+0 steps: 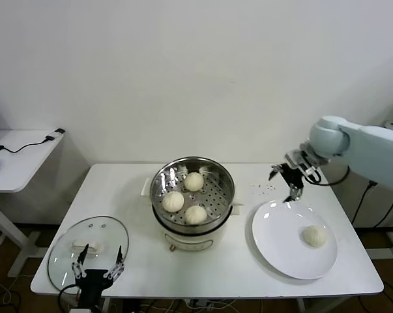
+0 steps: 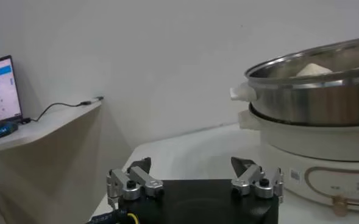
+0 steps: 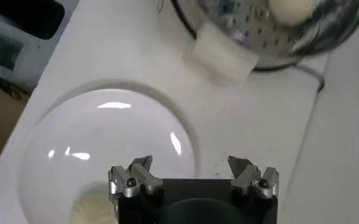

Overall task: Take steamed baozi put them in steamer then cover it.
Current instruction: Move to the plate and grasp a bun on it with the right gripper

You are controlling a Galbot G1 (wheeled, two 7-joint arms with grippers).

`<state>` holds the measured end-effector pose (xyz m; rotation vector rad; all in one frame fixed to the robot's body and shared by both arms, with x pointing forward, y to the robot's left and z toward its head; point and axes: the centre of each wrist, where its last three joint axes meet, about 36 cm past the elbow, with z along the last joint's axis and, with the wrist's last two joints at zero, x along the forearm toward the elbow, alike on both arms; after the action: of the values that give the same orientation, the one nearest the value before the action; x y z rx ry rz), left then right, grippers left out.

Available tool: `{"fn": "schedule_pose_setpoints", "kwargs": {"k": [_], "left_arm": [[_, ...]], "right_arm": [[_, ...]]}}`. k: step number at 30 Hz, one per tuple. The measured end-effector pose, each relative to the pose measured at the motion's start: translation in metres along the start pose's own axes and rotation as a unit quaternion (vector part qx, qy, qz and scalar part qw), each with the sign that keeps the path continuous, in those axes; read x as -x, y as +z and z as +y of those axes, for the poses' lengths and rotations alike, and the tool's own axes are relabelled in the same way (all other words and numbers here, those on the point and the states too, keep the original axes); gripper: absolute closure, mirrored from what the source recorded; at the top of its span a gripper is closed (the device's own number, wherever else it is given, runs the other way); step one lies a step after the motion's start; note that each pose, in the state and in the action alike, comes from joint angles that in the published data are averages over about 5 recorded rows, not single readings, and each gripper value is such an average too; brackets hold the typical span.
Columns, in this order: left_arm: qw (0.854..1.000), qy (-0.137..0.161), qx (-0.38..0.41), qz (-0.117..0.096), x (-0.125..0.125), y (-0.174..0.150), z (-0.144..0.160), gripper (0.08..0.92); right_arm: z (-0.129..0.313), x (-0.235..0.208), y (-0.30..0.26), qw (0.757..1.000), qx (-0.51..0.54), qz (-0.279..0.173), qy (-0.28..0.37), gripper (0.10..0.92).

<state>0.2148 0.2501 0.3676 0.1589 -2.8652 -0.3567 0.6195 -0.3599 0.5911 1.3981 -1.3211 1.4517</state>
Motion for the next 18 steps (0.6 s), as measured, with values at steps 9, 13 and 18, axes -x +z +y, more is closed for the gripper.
{"fn": "schedule_pose_setpoints", "kwargs": {"k": [9, 13, 18], "left_arm": [[1.000, -0.003, -0.003, 0.006, -0.001, 0.003, 0.001, 0.177], [1.000, -0.004, -0.008, 0.007, 0.000, 0.002, 0.000, 0.177], [1.000, -0.004, -0.010, 0.010, 0.000, 0.002, 0.000, 0.177]], "right_arm": [[0.042, 0.050, 0.050, 0.995, 0.093, 0.025, -0.032, 0.200], [0.055, 0.067, 0.064, 0.992, 0.115, 0.035, -0.044, 0.200], [0.066, 0.084, 0.077, 0.989, 0.133, 0.045, -0.054, 0.200]]}}
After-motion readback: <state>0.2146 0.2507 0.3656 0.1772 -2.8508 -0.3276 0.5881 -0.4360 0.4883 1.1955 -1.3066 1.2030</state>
